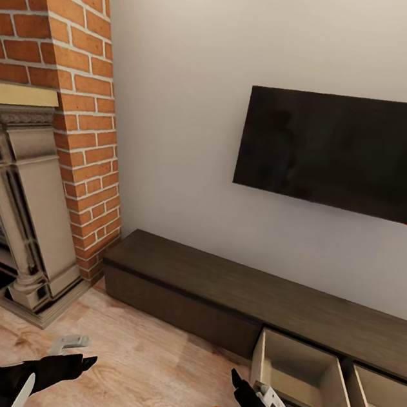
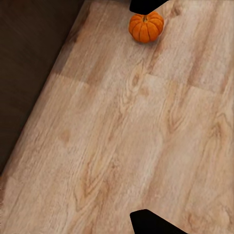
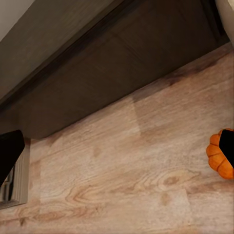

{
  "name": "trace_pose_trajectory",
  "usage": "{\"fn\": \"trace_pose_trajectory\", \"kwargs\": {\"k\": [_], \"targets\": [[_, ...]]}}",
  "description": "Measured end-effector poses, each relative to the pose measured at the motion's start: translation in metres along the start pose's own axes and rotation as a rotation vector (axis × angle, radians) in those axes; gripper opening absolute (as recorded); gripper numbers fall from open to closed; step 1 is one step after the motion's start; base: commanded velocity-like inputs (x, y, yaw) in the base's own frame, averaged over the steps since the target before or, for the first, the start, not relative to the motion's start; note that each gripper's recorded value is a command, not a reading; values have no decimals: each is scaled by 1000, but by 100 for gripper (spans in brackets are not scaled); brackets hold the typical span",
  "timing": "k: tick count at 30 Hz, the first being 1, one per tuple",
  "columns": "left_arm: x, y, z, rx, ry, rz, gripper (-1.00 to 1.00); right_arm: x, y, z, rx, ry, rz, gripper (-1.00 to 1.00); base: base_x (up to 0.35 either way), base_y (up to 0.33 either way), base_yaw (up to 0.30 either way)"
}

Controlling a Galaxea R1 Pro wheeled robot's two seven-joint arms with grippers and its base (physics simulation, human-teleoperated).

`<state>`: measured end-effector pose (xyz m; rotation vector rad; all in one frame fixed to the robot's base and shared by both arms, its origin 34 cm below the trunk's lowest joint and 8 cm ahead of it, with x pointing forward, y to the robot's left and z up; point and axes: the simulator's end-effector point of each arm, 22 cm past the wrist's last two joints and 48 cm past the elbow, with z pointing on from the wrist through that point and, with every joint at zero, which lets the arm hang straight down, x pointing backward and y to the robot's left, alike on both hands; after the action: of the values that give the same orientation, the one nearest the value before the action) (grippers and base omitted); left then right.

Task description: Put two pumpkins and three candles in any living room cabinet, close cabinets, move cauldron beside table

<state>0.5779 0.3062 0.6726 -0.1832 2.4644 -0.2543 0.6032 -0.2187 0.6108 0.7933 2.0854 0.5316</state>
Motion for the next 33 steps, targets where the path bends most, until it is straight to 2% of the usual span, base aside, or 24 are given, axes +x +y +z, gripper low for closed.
{"fn": "trace_pose_trajectory", "kwargs": {"k": [14,24,26,28,29,30,31,33], "targets": [[1,-1,0,1,2,-1,100,0,0,0,-1,1,-2,100,-239,0,0],[0,-1,0,0,1,0,100,5,7,1,-5,4,13,100,-37,0,0],[-1,0,-1,1,-1,1,100,14,19,5,-9,37,29,100,-3,0,0],[-5,-1,-2,1,-8,3,100,23,27,9,0,105,43,100,-1,0,0],[-8,-1,-4,2,-14,4,100,34,32,12,14,182,54,100,0,0,0],[-9,-1,-4,1,-14,4,100,37,34,12,21,208,57,100,0,0,0],[-10,-1,-5,2,-10,4,100,46,36,12,35,268,63,100,0,0,0],[-8,-1,-5,2,-2,1,100,52,36,13,49,309,66,100,0,0,0]]}}
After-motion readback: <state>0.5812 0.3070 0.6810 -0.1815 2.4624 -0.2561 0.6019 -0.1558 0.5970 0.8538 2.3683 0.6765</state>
